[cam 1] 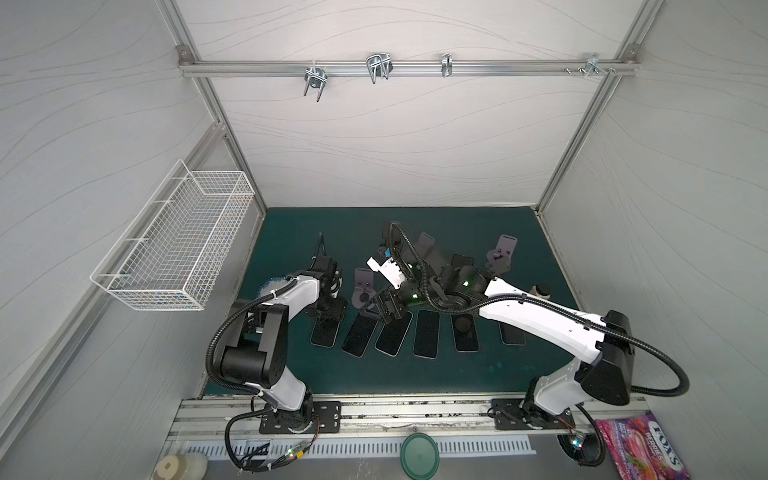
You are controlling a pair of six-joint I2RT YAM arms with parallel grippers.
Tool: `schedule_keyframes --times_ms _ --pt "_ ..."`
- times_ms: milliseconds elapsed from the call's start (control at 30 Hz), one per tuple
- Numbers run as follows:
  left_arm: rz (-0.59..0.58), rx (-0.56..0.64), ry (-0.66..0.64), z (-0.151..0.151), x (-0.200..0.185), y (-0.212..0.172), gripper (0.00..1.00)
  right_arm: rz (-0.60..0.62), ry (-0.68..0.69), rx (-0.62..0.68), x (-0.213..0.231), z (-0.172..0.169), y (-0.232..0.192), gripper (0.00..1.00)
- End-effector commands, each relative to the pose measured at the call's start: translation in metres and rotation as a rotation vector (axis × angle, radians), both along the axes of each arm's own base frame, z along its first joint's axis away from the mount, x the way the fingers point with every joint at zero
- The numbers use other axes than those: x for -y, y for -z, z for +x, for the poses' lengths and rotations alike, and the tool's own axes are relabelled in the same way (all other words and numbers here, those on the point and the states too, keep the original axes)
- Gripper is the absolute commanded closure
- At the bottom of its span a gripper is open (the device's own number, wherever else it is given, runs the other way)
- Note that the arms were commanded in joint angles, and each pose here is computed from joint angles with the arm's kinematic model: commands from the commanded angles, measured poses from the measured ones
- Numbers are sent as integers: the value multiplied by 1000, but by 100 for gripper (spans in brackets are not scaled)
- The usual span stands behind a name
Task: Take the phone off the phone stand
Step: 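Lay the teal-framed phone flat beside the pink-framed phone and open the left gripper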
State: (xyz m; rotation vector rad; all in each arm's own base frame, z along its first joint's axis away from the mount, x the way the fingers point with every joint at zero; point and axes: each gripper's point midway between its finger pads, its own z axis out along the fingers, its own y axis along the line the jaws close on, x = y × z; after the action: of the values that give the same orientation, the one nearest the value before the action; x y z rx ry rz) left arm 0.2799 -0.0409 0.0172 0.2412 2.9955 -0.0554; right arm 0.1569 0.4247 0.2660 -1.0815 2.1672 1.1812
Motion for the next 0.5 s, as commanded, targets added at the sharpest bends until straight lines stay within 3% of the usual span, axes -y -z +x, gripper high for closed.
schedule_keyframes --times_ms 0,467 --pt "14 26 1 15 -3 -7 43 8 -5 2 -4 -2 -2 15" --pt "23 18 -10 16 -5 -5 29 9 -9 7 -4 -2 -7 14"
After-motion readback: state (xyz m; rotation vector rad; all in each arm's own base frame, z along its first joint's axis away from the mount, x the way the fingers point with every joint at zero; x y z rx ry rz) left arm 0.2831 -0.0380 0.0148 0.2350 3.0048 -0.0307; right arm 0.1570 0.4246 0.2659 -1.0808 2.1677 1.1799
